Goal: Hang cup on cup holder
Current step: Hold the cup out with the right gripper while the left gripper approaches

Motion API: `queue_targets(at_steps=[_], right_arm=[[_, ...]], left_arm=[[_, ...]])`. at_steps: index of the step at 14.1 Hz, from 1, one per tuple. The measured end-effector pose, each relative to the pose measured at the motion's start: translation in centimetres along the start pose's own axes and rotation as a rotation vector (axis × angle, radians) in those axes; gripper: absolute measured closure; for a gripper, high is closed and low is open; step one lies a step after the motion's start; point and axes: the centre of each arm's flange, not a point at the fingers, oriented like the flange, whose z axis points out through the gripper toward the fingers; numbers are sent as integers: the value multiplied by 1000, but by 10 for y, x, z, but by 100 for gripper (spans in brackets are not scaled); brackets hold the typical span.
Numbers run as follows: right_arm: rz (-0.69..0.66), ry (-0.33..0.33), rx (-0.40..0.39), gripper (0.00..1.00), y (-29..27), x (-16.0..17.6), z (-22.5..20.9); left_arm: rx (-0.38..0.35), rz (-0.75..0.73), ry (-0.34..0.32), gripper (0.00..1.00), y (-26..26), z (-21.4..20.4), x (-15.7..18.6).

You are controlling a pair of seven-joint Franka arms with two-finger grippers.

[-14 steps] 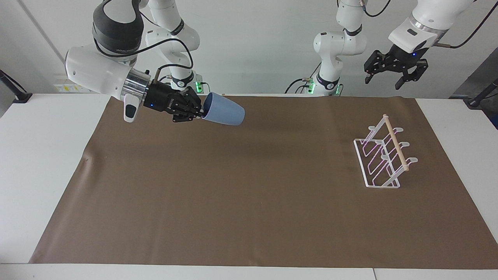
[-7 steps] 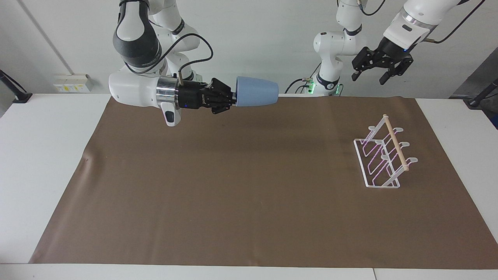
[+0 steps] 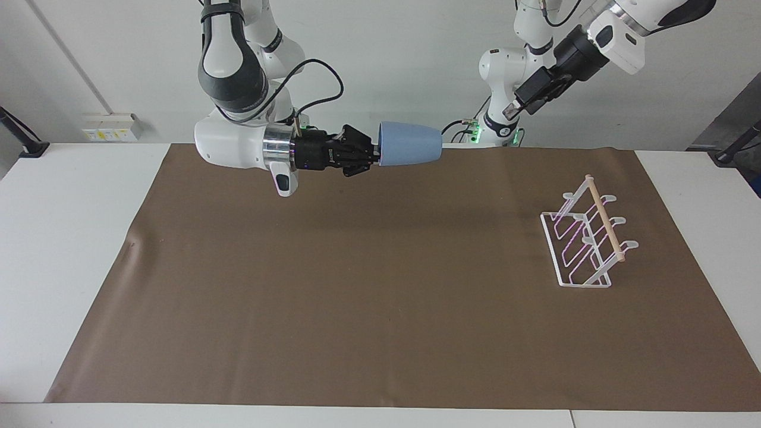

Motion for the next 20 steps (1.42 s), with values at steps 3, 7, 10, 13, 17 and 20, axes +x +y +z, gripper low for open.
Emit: queue_targets(at_steps=[3, 7, 10, 13, 17, 20], right_arm=[[12, 2, 19, 96, 3, -4, 12], [20, 23, 30, 96, 3, -11, 36], [15, 25, 30, 96, 4, -11, 35], [12, 25, 30, 96, 4, -11, 35], [8, 25, 30, 96, 4, -11, 35], [4, 25, 29, 96, 4, -11, 35]], left_arm=[[-98, -287, 2, 0, 32, 12, -30], [-110, -566, -41, 0, 52, 35, -54], [-168, -727, -53, 0, 64, 41, -53], [-202, -820, -58, 0, 68, 47, -41], [-228, -893, -60, 0, 68, 61, -32], [-217, -905, -57, 0, 67, 75, -30]])
